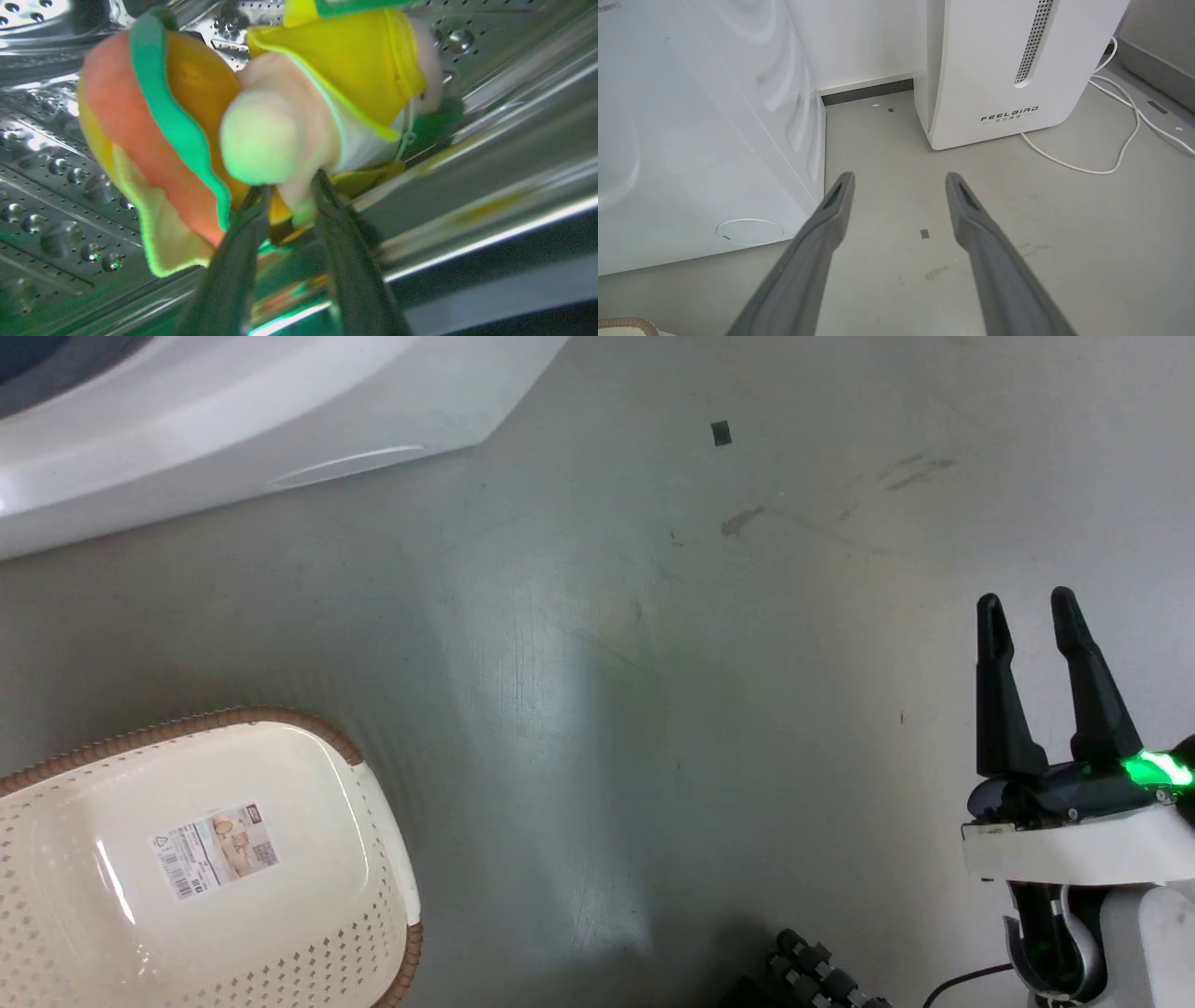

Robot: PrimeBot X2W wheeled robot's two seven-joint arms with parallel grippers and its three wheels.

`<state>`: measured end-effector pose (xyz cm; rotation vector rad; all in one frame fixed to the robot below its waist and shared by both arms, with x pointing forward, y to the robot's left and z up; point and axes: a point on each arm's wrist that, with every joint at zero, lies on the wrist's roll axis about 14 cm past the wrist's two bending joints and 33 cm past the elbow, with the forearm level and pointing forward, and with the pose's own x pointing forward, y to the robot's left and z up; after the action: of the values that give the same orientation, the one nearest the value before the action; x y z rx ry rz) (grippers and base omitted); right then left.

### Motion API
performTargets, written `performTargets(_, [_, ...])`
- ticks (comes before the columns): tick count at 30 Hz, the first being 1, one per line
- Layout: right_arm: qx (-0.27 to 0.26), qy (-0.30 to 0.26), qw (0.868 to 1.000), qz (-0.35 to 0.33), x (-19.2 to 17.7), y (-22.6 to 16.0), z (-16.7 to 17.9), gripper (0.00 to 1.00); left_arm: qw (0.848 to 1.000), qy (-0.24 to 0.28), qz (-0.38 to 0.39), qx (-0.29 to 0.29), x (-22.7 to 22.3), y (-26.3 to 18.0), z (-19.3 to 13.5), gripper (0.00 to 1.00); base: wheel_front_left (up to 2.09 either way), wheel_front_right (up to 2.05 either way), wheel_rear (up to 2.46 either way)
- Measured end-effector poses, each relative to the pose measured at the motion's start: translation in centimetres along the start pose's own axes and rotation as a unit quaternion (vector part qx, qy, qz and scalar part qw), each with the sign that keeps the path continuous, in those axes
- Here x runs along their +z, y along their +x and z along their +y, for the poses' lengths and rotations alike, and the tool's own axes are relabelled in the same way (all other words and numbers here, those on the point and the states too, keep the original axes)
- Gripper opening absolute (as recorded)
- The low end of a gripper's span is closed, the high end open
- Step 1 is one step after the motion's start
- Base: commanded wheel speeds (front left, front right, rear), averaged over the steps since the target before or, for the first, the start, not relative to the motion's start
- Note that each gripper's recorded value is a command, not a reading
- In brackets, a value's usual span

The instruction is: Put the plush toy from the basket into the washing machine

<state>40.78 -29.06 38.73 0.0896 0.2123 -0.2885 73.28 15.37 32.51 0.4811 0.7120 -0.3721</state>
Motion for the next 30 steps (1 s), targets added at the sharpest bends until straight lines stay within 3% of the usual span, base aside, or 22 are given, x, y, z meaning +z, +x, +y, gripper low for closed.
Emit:
performTargets(10, [0.001,-0.005,0.999,-0.045,3.3,-0.4,-0.3,1.00,0.998,-0.012,-0.069,-0.003,2.4,-3.5,-0.7,1.00,0.00,0.00,0.00])
performTargets(19, [0.010,-0.013,0.994,-0.112,8.1,-2.0,0.0,1.00,0.983,-0.043,-0.175,-0.011,5.7,-11.0,-2.7,1.00,0.00,0.00,0.00])
performTargets(23, [0.024,-0.011,0.990,-0.137,9.8,-3.0,0.8,1.00,0.969,-0.054,-0.239,0.000,7.0,-15.3,-2.9,1.00,0.00,0.00,0.00])
performTargets(30, [0.052,-0.007,0.982,-0.181,12.7,-4.7,2.4,1.00,0.929,-0.120,-0.347,0.049,7.1,-23.2,-2.3,1.00,0.00,0.00,0.00])
